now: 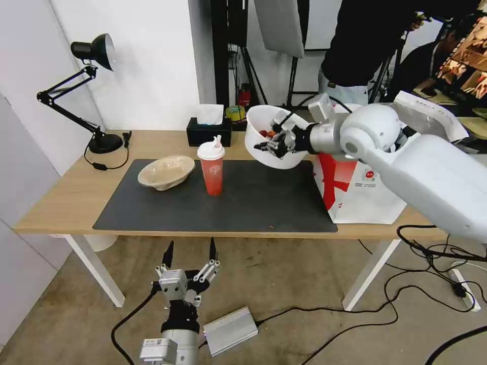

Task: Pick up the trash from the table and place it into the takeout bag.

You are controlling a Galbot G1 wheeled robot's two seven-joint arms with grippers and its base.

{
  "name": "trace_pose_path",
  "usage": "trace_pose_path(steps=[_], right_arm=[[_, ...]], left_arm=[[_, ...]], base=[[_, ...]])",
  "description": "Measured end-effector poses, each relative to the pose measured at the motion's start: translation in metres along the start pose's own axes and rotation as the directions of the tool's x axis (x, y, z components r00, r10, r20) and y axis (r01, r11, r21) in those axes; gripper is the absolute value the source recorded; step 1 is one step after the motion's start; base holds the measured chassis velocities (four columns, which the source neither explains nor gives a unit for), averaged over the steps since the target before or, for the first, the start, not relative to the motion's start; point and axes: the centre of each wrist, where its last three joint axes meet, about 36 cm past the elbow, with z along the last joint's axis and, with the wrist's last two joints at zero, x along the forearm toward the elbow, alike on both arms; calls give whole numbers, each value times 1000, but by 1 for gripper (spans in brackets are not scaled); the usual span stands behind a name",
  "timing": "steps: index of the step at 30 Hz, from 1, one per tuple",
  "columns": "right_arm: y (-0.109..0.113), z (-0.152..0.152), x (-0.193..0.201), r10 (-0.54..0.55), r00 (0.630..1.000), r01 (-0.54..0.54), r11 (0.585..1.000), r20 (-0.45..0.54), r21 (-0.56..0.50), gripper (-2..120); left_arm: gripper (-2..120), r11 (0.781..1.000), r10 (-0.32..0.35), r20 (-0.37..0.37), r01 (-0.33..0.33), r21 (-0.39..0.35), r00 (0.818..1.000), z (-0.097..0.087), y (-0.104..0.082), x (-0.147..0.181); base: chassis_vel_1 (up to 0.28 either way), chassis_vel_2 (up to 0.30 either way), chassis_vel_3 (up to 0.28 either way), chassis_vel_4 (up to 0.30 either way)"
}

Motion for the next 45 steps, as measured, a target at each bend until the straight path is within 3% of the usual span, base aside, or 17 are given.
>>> trace_pose_path(steps=[11,45], right_arm=[[-3,-23,12,5,999,-6,1000,40,12,0],[-42,-80,30,87,991,-89,996,101,13,0]], left_arm=[[100,1000,1,0,-1,-3,1000,1,0,-1],[100,1000,4,-16,-4,-5,1000,6,-2,0]], base=[[0,0,0,0],[0,0,0,0]])
